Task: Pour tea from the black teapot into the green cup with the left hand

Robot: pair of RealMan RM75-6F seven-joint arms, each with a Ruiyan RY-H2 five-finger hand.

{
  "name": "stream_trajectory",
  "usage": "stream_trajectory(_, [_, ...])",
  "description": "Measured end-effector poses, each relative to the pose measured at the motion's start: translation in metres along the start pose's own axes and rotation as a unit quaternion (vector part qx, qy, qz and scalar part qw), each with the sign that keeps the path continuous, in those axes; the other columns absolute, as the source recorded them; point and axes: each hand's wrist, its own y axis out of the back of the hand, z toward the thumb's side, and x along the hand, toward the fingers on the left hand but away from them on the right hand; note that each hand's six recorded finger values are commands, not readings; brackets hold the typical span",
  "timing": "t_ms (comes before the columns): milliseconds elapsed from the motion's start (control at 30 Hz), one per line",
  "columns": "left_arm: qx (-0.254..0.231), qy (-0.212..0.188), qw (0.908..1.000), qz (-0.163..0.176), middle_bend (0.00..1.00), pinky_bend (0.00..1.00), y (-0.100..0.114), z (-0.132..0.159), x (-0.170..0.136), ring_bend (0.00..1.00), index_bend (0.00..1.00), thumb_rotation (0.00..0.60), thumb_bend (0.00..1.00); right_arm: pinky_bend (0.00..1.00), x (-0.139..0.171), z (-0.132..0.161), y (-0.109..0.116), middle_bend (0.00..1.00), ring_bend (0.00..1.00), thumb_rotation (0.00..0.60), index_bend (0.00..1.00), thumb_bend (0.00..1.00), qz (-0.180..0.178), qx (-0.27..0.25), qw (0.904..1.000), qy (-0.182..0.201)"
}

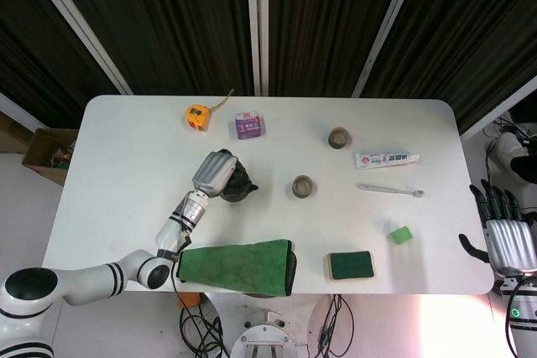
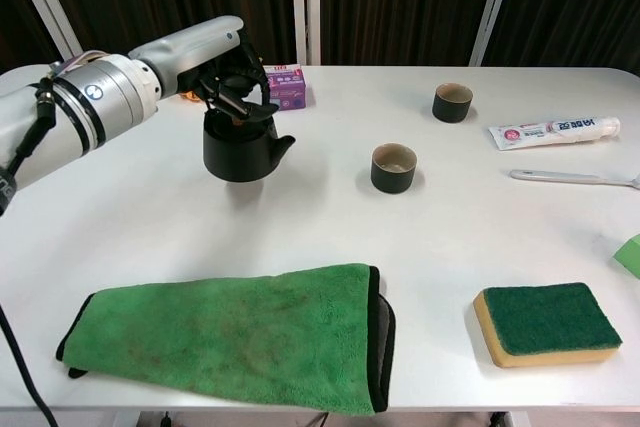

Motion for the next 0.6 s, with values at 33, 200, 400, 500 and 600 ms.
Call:
stream_trajectory(33, [0.0,-0.002,1.0,-0.001,1.0,0.37,-0.001,0.002,0.001,0.99,1.0,0.593,0.37,0.0,0.0,0.0,0.0,0.0,0.0,0.6,0.0,0.21,-0.001,-0.001,1.0,0.001])
stream_trajectory(200, [0.003,-0.016,0.9999,-0.005,1.0,0.37,-0.006,0.017,0.006,0.99,1.0,0.6,0.37,0.0,-0.001,0.002,0.005,0.0,0.0,0.6,0.0,0.21,-0.008,-0.003,0.9999,0.006])
stream_trajectory(400, [0.013,-0.03,0.9994,-0.011,1.0,0.45,-0.015,0.033,0.011,0.99,1.0,0.6,0.38,0.0,-0.002,0.002,0.014,0.0,0.0,0.6,0.0,0.21,-0.023,-0.008,0.9997,0.008])
stream_trajectory(500, [0.018,-0.033,0.9992,-0.014,1.0,0.51,-0.019,0.037,0.014,0.99,1.0,0.6,0.38,0.0,-0.001,0.0,0.015,0.0,0.0,0.6,0.0,0.21,-0.023,-0.009,0.9997,0.006])
stream_trajectory(600, [0.023,-0.032,0.9991,-0.015,1.0,0.57,-0.019,0.037,0.016,0.99,1.0,0.6,0.38,0.0,-0.001,-0.002,0.014,0.0,0.0,0.6,0.0,0.21,-0.022,-0.01,0.9997,0.003])
